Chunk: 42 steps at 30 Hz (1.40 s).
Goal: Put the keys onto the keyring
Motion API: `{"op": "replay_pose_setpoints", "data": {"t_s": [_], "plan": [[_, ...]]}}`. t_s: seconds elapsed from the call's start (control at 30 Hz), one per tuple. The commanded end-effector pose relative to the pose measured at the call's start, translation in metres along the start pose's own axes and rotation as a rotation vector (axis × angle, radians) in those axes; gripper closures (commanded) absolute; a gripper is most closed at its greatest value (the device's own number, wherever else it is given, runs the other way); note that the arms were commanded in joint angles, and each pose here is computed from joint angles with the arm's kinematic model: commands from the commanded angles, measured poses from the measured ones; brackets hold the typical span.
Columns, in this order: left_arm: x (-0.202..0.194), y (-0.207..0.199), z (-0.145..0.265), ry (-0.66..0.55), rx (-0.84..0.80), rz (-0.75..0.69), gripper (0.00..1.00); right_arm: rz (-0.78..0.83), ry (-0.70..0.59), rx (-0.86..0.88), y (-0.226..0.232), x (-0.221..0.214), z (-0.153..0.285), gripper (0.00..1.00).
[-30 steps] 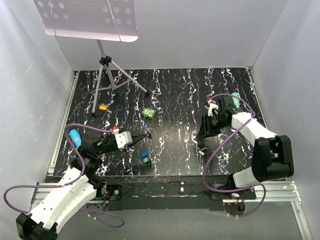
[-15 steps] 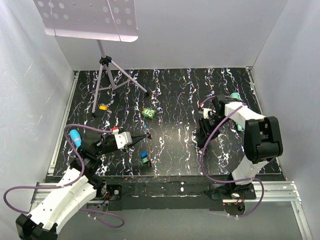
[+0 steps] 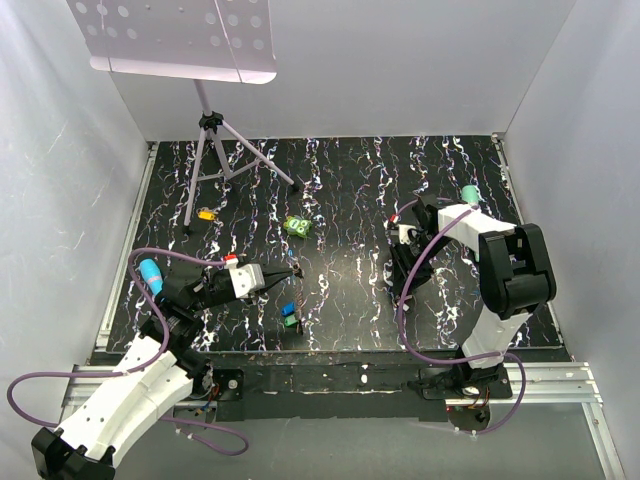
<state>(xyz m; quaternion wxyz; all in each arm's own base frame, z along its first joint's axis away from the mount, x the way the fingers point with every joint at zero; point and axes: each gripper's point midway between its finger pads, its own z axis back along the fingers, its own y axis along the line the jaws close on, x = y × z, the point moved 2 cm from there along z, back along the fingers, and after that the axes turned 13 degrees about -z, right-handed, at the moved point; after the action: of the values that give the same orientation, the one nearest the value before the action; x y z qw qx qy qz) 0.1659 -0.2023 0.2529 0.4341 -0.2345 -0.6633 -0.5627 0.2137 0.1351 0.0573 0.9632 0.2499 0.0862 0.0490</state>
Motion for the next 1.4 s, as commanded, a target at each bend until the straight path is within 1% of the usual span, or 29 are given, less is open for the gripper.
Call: {"op": "replay_pose_setpoints", "data": {"t_s": [0.0,0.23,0.57,1.37], "plan": [[0.011,0.01,0.001,-0.024,0.029,-0.041,1.0,-0.035,0.0,-0.013,0.0,0.004,0.001,0.57],[0.012,0.01,0.001,-0.024,0.029,-0.042,1.0,-0.048,0.027,0.001,0.001,0.004,-0.003,0.59],[0.011,0.01,0.001,-0.022,0.031,-0.041,1.0,-0.058,0.056,0.019,0.002,0.001,-0.007,0.66],[0.011,0.01,0.001,-0.025,0.031,-0.042,1.0,-0.054,0.065,0.014,0.003,0.002,-0.009,0.72]]}}
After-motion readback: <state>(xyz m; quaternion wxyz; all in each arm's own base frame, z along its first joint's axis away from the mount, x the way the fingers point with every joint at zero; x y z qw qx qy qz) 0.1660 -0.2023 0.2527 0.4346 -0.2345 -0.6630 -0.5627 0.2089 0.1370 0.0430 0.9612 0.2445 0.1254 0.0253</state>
